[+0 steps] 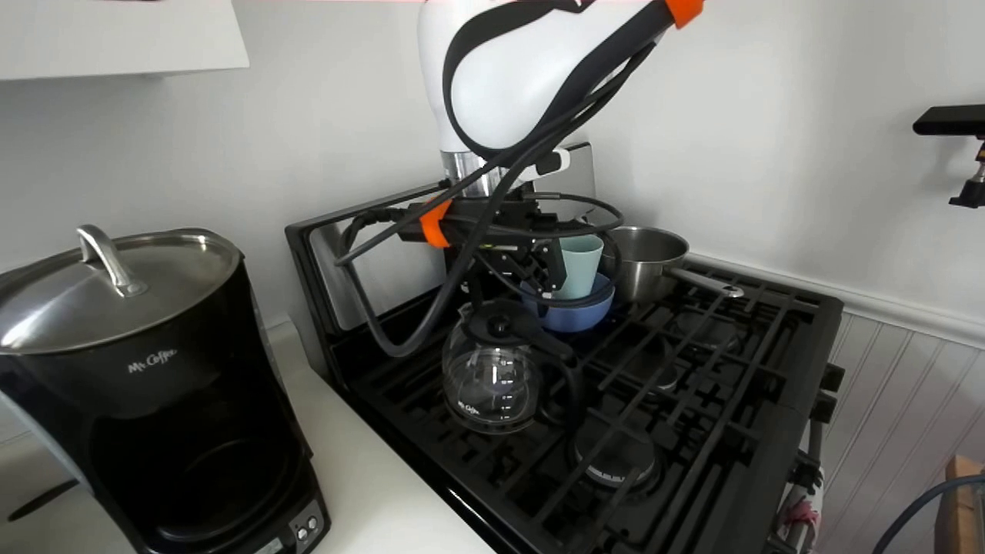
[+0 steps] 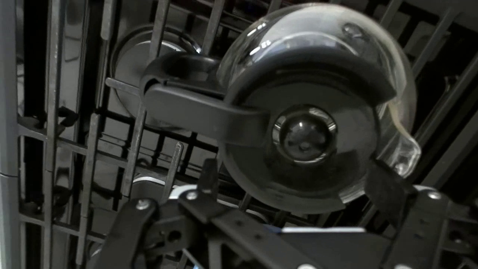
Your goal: Lift the black lid on the coffee jar
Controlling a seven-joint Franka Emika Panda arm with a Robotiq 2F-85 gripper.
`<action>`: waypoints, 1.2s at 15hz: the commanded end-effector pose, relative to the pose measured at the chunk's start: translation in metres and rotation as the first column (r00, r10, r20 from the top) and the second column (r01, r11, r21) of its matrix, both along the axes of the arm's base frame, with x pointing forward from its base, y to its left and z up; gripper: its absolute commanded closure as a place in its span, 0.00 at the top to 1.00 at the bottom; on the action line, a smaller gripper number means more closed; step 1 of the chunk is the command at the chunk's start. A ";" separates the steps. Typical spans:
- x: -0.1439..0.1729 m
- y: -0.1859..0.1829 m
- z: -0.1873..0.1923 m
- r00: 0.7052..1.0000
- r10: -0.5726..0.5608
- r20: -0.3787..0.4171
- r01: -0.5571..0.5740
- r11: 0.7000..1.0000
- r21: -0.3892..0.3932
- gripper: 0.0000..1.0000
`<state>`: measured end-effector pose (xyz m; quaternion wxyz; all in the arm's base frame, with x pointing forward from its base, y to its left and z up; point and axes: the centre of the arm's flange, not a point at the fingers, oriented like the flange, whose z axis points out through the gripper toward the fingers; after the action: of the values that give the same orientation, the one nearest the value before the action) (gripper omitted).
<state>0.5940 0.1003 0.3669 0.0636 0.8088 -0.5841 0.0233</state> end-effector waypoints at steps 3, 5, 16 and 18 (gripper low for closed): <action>0.013 0.010 0.001 0.989 -0.140 -0.048 0.137 0.989 -0.056 1.00; 0.012 0.012 0.006 0.987 -0.161 -0.026 0.159 0.986 -0.059 1.00; 0.020 0.020 -0.002 0.984 -0.176 -0.026 0.173 0.980 -0.098 1.00; 0.017 0.020 0.002 0.985 -0.159 -0.064 0.153 0.985 -0.085 1.00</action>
<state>0.6057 0.1141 0.3669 0.1012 0.7531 -0.6495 0.0274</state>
